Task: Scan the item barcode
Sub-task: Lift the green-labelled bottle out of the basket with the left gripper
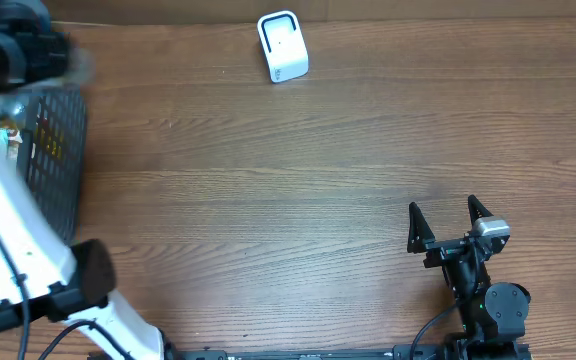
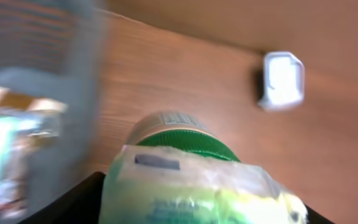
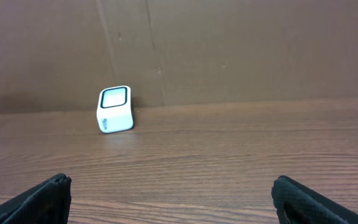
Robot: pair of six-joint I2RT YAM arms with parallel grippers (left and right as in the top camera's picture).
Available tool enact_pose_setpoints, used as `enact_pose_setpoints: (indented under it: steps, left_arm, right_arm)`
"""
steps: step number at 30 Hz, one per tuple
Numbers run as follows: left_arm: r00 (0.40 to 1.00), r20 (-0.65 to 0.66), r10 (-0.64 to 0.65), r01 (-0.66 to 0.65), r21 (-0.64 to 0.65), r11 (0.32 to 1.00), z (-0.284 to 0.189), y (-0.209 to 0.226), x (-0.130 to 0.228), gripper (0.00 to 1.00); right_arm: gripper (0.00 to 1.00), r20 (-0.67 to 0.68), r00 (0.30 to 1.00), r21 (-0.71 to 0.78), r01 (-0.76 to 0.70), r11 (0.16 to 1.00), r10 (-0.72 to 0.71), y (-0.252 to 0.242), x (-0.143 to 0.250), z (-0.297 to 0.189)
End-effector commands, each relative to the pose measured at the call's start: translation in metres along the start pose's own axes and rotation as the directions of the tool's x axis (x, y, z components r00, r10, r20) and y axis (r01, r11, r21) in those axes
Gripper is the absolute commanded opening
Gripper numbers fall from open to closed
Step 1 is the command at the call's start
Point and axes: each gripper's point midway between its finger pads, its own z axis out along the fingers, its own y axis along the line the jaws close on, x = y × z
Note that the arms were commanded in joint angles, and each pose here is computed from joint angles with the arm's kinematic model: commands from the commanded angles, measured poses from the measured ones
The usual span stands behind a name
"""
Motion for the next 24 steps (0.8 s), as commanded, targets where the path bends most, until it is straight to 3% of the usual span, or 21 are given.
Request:
enact_pose_setpoints:
  steps: [1,8,14,19,24]
  left_arm:
    - [0.992,0.012,0.126,-0.127,0.109,0.986,-0.016,-0.071,0.014,0.53]
    - [0.941,-0.147,0.304,-0.272,0.203,0.941,0.012,-0.162,0.075,0.50]
    - [0.799,-0.376,0.469,-0.383,0.283,0.879,0.072,-0.215,0.171,0.50]
    - [0.763,-0.428,0.485,-0.387,0.299,0.872,0.110,-0.235,0.215,0.48]
    - [0.773,-0.463,0.434,-0.331,0.290,0.898,0.145,-0.257,0.262,0.46]
  right_arm:
    - [1.00,0.001,1.000,0.011,0.000,1.000,0.000,-0.002,0.002,0.000]
    - [1.00,0.001,1.000,0.011,0.000,1.000,0.000,-0.002,0.002,0.000]
    - [1.00,0.001,1.000,0.011,-0.001,1.000,0.001,-0.002,0.002,0.000]
    - [1.00,0.001,1.000,0.011,0.000,1.000,0.000,-0.002,0.002,0.000]
    - [1.00,0.001,1.000,0.011,0.000,1.000,0.000,-0.002,0.002,0.000]
